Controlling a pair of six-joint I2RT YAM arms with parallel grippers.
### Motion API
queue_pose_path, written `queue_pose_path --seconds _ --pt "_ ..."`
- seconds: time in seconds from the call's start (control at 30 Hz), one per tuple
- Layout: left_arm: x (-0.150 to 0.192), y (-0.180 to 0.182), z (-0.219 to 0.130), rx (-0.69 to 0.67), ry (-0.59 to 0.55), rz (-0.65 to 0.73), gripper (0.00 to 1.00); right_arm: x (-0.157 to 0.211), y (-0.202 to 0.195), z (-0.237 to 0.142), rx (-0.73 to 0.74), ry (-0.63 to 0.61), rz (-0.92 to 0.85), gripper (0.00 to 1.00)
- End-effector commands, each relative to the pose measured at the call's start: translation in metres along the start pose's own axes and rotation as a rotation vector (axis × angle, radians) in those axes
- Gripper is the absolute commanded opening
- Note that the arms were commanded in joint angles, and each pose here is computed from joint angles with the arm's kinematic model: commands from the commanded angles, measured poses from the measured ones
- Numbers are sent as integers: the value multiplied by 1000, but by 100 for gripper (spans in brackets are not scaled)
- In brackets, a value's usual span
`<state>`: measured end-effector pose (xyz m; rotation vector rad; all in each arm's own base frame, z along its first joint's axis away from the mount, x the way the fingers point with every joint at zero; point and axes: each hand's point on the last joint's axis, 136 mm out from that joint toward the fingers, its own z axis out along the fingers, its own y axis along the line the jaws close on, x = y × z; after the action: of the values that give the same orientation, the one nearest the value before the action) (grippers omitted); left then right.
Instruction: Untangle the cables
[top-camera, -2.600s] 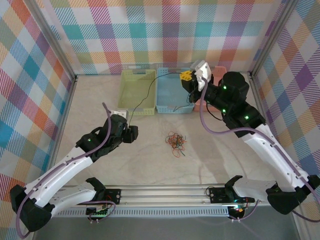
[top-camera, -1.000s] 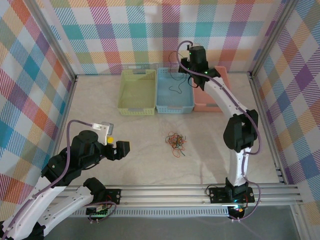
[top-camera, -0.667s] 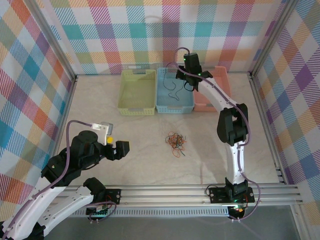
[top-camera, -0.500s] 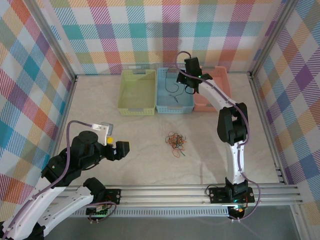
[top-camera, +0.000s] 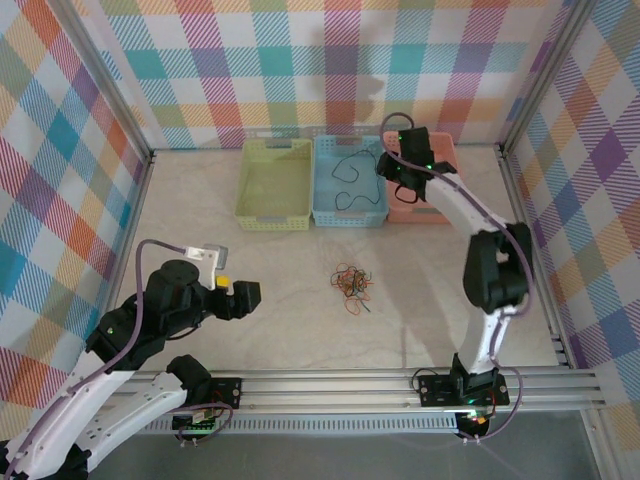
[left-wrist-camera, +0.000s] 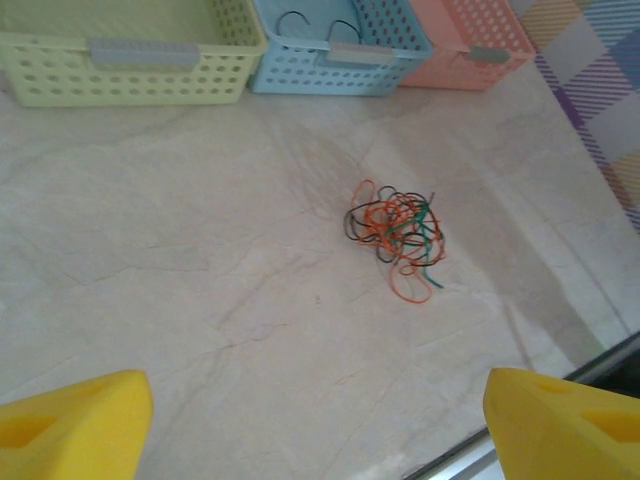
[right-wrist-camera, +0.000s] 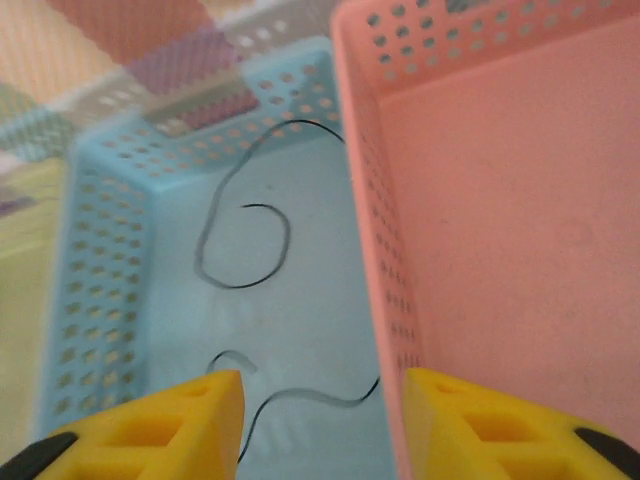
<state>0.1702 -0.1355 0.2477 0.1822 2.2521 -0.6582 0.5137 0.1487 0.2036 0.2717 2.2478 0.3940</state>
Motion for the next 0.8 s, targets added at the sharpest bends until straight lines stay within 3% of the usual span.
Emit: queue_pose_path --seconds 0.0,0.13,0.23,0.53,0.77 --pt "-4 -26 20 136 17 -68 83 -19 25 -59 -149 -130 -15 46" --pt "2 -42 55 177 89 -86 76 5 21 -104 -264 -209 -12 42" --pt "9 -62 81 207 146 -56 71 36 10 -117 -289 -206 -23 40" --pt "55 -121 171 164 361 105 65 110 -34 -98 -233 -122 13 30" --pt "74 -137 221 41 447 208 55 122 -56 -81 -160 -153 -10 22"
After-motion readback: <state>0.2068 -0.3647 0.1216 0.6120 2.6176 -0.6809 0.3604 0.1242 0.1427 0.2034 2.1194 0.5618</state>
